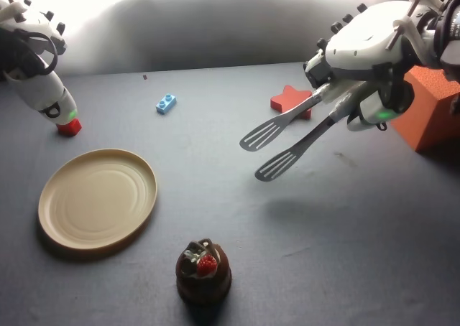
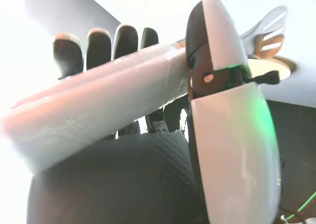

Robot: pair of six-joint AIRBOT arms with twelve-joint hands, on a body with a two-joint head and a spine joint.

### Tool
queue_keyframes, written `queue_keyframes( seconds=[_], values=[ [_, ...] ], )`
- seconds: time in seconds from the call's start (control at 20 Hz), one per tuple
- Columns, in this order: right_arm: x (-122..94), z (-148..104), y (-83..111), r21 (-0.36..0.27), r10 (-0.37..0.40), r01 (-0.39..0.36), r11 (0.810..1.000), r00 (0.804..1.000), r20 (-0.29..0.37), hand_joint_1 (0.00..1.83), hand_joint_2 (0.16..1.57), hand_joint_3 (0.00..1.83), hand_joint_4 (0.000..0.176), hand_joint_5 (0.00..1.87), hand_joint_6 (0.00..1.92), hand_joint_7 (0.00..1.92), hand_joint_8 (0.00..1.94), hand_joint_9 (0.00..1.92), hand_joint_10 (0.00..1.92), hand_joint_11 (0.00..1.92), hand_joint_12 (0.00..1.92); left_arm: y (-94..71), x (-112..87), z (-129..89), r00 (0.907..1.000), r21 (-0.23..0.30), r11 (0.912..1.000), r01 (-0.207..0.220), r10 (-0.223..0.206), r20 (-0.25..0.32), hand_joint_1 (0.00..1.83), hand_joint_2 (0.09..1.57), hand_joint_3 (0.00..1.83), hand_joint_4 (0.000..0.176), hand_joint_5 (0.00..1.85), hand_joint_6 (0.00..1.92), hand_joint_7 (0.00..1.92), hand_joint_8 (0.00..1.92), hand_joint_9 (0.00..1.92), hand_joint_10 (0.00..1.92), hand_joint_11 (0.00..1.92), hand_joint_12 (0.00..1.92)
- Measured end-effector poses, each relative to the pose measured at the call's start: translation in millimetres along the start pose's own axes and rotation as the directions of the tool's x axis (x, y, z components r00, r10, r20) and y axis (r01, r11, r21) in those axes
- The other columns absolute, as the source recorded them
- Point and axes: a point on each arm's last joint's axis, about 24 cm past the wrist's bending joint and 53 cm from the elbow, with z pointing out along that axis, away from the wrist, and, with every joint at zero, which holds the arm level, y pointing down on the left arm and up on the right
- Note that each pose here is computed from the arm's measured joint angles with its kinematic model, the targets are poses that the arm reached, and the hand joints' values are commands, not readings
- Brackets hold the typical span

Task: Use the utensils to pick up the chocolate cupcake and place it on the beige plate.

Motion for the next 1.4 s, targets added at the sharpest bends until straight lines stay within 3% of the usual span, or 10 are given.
queue_keyframes(
  seconds=[0.05, 0.1, 0.15, 0.45, 0.85, 0.9, 0.95, 1.05, 1.2, 1.4],
  values=[
    [-1, 0, -0.4, 0.001, 0.0, 0.0, 1.0, 1.0, 0.001, 0.97, 1.19, 0.0, 0.0, 0.43, 1.11, 0.39, 1.47, 0.36, 1.77, 0.47, 1.92, -0.1, 0.0, 0, 1.0, 0.0, 1.0, 0.0, 0.0, 0.0, 0.33, 1.13, 0.0, 0.0, 0.02, 0.0, 0.01, 0.0, 0.0, 0.0, 0.0, 0.0],
    [-4, -1, -0.4, 0.001, 0.001, -0.001, 1.0, 1.0, 0.006, 1.01, 1.27, 0.0, 0.0, 0.61, 1.4, 0.41, 1.51, 0.38, 1.81, 0.51, 1.92, 0.0, 0.0, 0, 1.0, 0.0, 1.0, 0.0, 0.0, 0.0, 0.33, 1.13, 0.0, 0.0, 0.02, 0.0, 0.01, 0.0, 0.01, 0.0, 0.0, 0.0],
    [-6, -2, -0.2, 0.0, 0.002, -0.002, 1.0, 1.0, 0.011, 1.02, 1.28, 0.0, 0.0, 0.66, 1.44, 0.43, 1.49, 0.4, 1.79, 0.53, 1.92, 0.0, 0.0, 0, 1.0, 0.0, 1.0, 0.0, 0.0, 0.0, 0.36, 1.12, 0.0, 0.0, 0.03, 0.0, 0.01, 0.0, 0.01, 0.0, 0.0, 0.0],
    [-12, -12, 17.1, -0.062, -0.002, 0.005, 0.998, 0.999, 0.048, 1.04, 1.26, 0.0, 0.0, 0.7, 1.4, 0.44, 1.58, 0.41, 1.87, 0.54, 1.92, -0.3, 0.1, 0, 1.0, 0.001, 1.0, 0.0, 0.0, 0.0, 0.31, 1.14, 0.0, 0.0, 0.0, 0.0, 0.0, 0.0, 0.01, 0.0, 0.0, 0.0],
    [-11, -34, 62.1, -0.141, -0.068, 0.075, 0.987, 0.996, 0.054, 0.99, 1.31, 0.0, 0.0, 0.62, 1.52, 0.44, 1.4, 0.36, 1.72, 0.45, 1.92, 0.0, 0.2, 0, 1.0, -0.001, 1.0, -0.001, 0.001, -0.001, 0.31, 1.13, 0.0, 0.0, 0.02, 0.01, 0.01, 0.0, 0.02, 0.01, 0.0, 0.0],
    [-10, -39, 68.9, -0.154, -0.073, 0.08, 0.985, 0.996, 0.055, 1.0, 1.3, 0.0, 0.0, 0.63, 1.5, 0.44, 1.37, 0.37, 1.69, 0.47, 1.92, -0.4, 0.0, 0, 1.0, 0.001, 1.0, -0.002, 0.002, 0.0, 0.29, 1.14, 0.0, 0.0, 0.01, 0.0, 0.01, 0.0, 0.01, 0.0, 0.0, 0.0],
    [-10, -42, 75.4, -0.166, -0.075, 0.083, 0.983, 0.996, 0.056, 0.97, 1.22, 0.0, 0.0, 0.47, 1.17, 0.44, 1.34, 0.35, 1.67, 0.46, 1.92, -0.4, 0.0, 0, 1.0, 0.001, 1.0, -0.004, 0.004, 0.0, 0.29, 1.14, 0.0, 0.0, 0.01, 0.0, 0.01, 0.0, 0.01, 0.0, 0.01, 0.0],
    [-10, -46, 87.1, -0.187, -0.079, 0.089, 0.978, 0.995, 0.058, 0.97, 1.19, 0.0, 0.0, 0.45, 1.01, 0.43, 1.33, 0.36, 1.67, 0.47, 1.92, -0.4, 0.0, 0, 1.0, 0.001, 1.0, -0.004, 0.004, 0.0, 0.29, 1.14, 0.0, 0.0, 0.01, 0.0, 0.0, 0.0, 0.0, 0.0, 0.0, 0.0],
    [-6, -51, 97.4, -0.202, -0.085, 0.093, 0.975, 0.995, 0.049, 1.03, 1.27, 0.01, 0.0, 0.66, 1.43, 0.49, 1.38, 0.44, 1.7, 0.54, 1.92, -0.2, 0.2, 0, 1.0, 0.0, 1.0, -0.005, 0.005, 0.0, 0.3, 1.14, 0.0, 0.0, 0.0, 0.0, 0.0, 0.0, 0.01, 0.0, 0.0, 0.0],
    [-2, -60, 117.4, -0.238, -0.102, 0.111, 0.965, 0.994, 0.05, 0.99, 1.31, 0.0, 0.0, 0.62, 1.51, 0.49, 1.34, 0.42, 1.66, 0.54, 1.92, -0.2, 0.1, 0, 1.0, 0.0, 1.0, -0.005, 0.005, 0.0, 0.29, 1.14, 0.0, 0.0, 0.0, 0.0, 0.0, 0.0, 0.0, 0.0, 0.0, 0.0]
  ],
)
